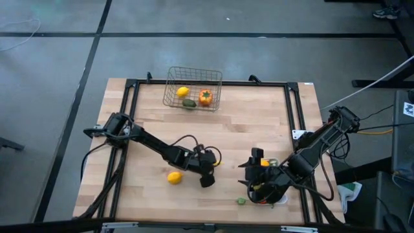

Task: Sort produce into baskets
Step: Put the corn into the white bin

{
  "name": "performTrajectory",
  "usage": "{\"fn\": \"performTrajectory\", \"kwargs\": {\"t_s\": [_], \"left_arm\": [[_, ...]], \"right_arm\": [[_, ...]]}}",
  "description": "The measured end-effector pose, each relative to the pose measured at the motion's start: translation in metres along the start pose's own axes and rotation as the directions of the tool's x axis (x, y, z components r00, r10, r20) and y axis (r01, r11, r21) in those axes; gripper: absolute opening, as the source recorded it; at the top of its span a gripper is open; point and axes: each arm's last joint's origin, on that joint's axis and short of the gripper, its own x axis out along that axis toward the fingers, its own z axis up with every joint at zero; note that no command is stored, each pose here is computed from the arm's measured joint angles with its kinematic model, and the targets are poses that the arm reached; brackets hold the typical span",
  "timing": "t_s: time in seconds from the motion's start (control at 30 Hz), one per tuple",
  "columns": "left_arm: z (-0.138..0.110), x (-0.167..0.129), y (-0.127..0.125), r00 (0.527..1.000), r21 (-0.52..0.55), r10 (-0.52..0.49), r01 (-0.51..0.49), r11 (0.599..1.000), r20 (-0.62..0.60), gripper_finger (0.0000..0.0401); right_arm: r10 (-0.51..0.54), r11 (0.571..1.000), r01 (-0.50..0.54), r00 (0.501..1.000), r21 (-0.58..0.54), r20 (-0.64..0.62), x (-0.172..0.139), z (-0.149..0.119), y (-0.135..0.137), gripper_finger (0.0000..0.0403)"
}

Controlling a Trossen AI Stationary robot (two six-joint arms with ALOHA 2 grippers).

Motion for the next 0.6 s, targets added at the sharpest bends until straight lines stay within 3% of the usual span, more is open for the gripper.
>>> {"fn": "performTrajectory", "kwargs": {"t_s": [0.27, 0.6], "left_arm": [[0.03, -0.013, -0.029, 0.953, 0.126, -0.205, 0.181, 0.975, 0.223, 0.0044], [0.048, -0.034, -0.055, 0.814, 0.302, -0.351, 0.228, 0.926, 0.463, 0.0044]], "right_arm": [[0.034, 0.999, -0.034, 0.999, 0.019, 0.019, 0.0, 0.003, 0.003, 0.0246], [0.107, 0.994, -0.107, 0.994, 0.033, -0.01, 0.0, 0.002, 0.005, 0.0246]]}}
